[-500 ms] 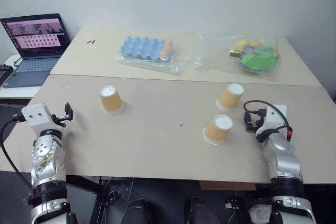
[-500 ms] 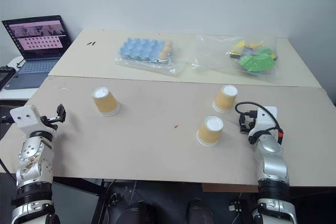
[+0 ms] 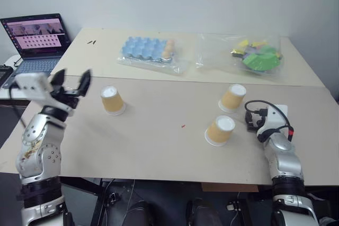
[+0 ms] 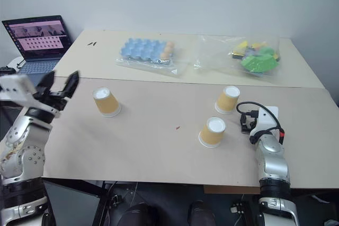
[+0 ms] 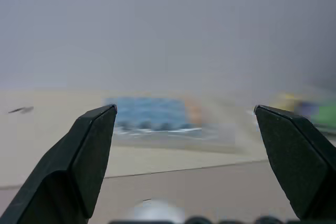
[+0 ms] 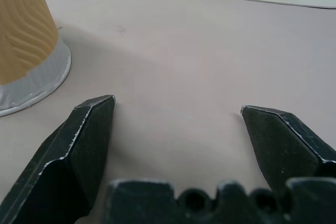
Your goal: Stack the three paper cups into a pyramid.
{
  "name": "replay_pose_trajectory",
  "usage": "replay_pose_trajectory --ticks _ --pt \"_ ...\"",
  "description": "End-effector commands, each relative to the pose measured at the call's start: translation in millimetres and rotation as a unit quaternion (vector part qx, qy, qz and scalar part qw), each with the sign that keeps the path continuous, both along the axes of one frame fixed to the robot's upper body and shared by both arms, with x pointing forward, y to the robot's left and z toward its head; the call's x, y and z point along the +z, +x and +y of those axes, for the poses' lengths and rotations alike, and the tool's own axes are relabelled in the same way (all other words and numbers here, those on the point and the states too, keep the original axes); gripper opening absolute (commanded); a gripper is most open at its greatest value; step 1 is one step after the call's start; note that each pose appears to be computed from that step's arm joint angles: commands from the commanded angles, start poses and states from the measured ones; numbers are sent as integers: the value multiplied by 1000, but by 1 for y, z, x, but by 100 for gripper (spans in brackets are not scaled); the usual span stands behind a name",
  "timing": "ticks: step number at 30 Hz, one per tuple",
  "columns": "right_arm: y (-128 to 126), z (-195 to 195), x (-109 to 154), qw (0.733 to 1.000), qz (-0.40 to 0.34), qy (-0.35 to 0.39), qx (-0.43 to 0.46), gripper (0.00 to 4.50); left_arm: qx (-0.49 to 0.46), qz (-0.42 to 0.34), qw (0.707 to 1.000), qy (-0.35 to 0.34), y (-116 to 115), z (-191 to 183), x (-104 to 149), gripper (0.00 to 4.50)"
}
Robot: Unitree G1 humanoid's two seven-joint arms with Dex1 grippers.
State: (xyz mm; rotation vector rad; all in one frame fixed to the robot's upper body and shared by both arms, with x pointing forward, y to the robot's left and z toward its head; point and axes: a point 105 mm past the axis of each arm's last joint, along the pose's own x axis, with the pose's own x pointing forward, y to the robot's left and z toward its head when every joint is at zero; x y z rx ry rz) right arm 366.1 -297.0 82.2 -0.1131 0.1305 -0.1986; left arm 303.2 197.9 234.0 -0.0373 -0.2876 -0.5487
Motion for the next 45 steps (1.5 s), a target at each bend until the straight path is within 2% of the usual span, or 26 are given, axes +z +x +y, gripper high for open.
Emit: replay_pose_trajectory --ticks 1,4,8,11,14,15,18,22,28,39,42,45 --pt "-3 -20 16 1000 -11 -18 0 445 -172 68 979 81 -46 -48 -27 450" --pt "-9 -20 31 996 2 -32 86 445 -222 109 960 130 -66 -55 -50 450" --pt "-35 -30 53 973 53 -72 211 445 -238 128 952 145 -72 -53 -60 450" --pt "-66 -18 70 925 119 -95 349 445 -247 132 949 144 -71 -53 -63 450" --pt "-93 30 84 846 162 -86 502 445 -264 134 943 150 -70 -60 -69 450" --pt "-96 43 86 830 165 -86 526 445 -267 134 942 151 -70 -62 -70 450" --pt "-97 70 86 807 159 -97 560 445 -271 133 942 148 -70 -64 -69 450" --pt "-80 96 84 806 131 -118 566 445 -272 131 941 151 -69 -65 -67 450" --pt "-71 106 84 807 115 -119 567 445 -269 133 941 156 -71 -64 -65 450" --pt "-70 123 84 796 109 -94 588 445 -253 136 943 168 -68 -59 -65 450" --pt "-68 123 84 799 105 -90 585 375 -251 136 944 167 -67 -58 -64 450" --pt "-68 128 88 795 99 -84 592 266 -248 134 945 166 -66 -58 -64 450"
